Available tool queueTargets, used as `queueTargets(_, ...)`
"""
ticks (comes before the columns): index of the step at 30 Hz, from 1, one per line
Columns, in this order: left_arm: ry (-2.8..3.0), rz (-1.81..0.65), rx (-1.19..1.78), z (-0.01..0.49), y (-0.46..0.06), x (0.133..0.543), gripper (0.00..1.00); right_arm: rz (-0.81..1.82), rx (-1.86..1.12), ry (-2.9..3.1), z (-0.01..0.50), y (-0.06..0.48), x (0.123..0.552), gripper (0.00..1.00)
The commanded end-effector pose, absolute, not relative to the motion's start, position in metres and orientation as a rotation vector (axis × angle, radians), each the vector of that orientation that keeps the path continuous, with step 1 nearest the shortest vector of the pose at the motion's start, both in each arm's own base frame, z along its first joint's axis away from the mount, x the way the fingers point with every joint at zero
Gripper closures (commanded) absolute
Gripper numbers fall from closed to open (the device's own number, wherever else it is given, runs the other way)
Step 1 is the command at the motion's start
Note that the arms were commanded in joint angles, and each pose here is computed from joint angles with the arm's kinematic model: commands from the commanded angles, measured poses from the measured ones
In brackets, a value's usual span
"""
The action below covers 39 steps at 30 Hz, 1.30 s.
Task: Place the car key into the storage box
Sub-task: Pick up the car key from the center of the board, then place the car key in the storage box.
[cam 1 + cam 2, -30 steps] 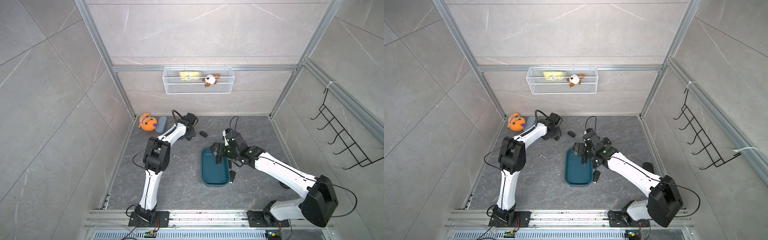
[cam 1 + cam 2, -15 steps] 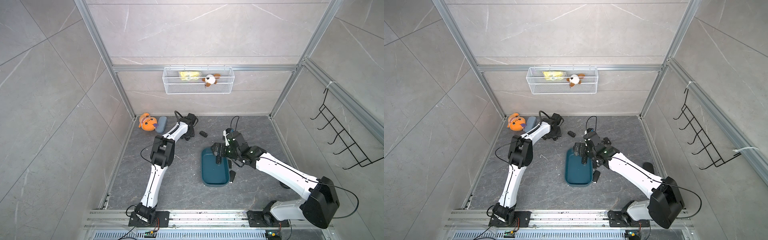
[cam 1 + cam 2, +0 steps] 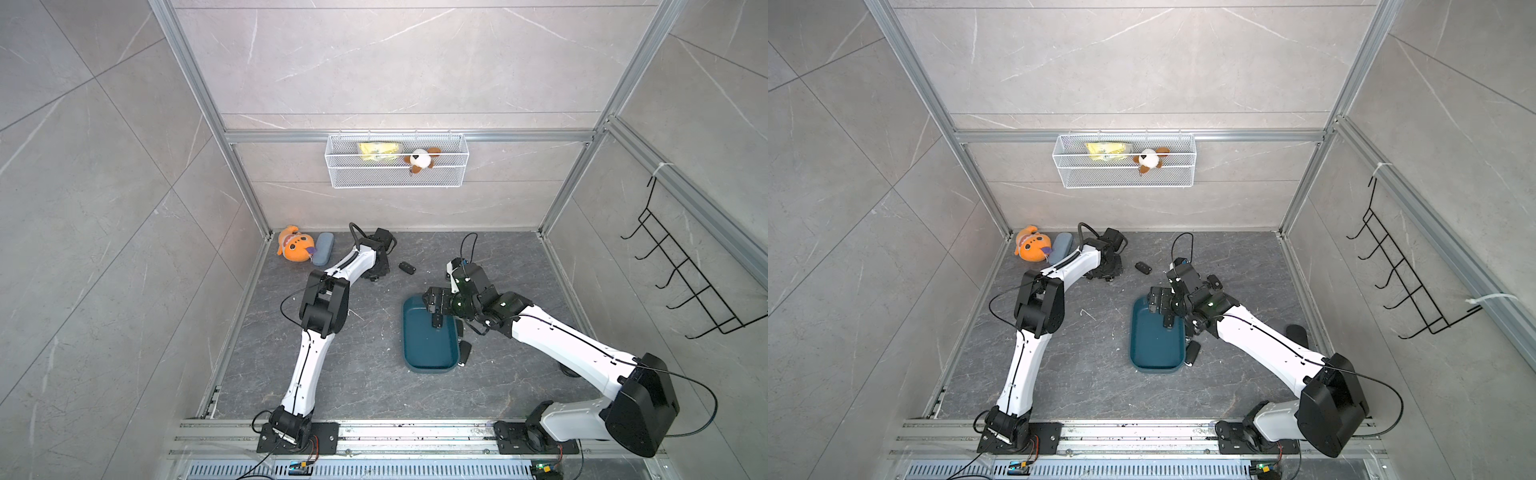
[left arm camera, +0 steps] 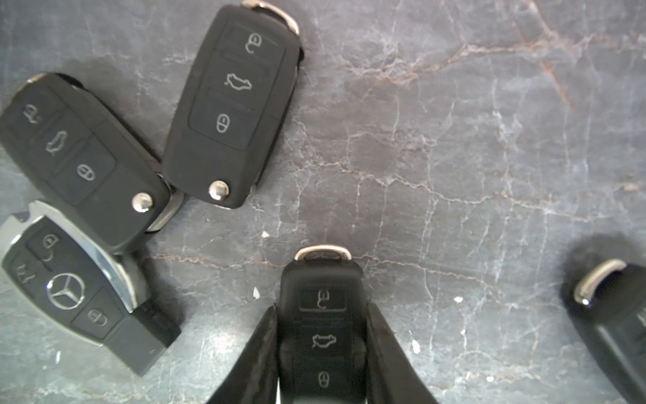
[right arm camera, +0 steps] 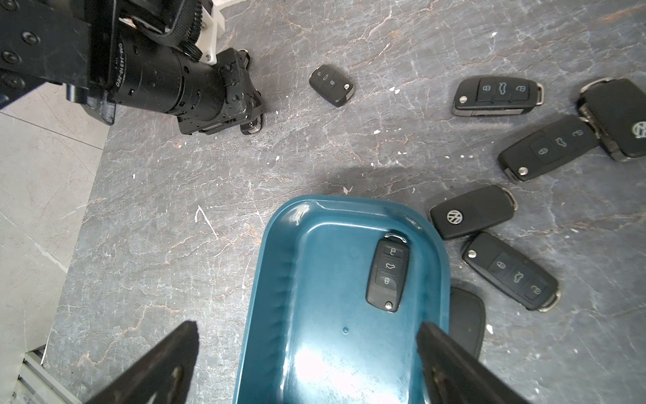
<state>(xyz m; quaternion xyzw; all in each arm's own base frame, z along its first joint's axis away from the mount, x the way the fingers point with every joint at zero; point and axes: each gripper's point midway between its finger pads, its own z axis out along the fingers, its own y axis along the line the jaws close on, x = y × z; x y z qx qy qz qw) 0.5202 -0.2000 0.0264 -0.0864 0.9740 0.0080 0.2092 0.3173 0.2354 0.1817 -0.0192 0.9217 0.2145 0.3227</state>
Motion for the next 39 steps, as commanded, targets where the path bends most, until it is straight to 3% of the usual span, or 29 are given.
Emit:
queueTargets(1,2.763,0.014,-0.211,0.027,-0.198,0.503,0.67,0.561,-0.066,2.426,0.181,0.23,0.31,0.01)
queueTargets(13,2.681,-0.109,-0.196,0.088,-0.216,0.476,0.69,0.564,-0.059,2.454,0.171,0.224,0.299,0.01)
queueTargets(26,2.647,-0.218,-0.094,0.132,-0.27,0.39,0.69,0.519,-0.039,2.471,0.162,0.206,0.282,0.01)
queueTargets(39,2.694,-0.274,0.059,0.118,-0.328,0.324,0.7,0.426,-0.002,2.468,0.161,0.175,0.263,0.0)
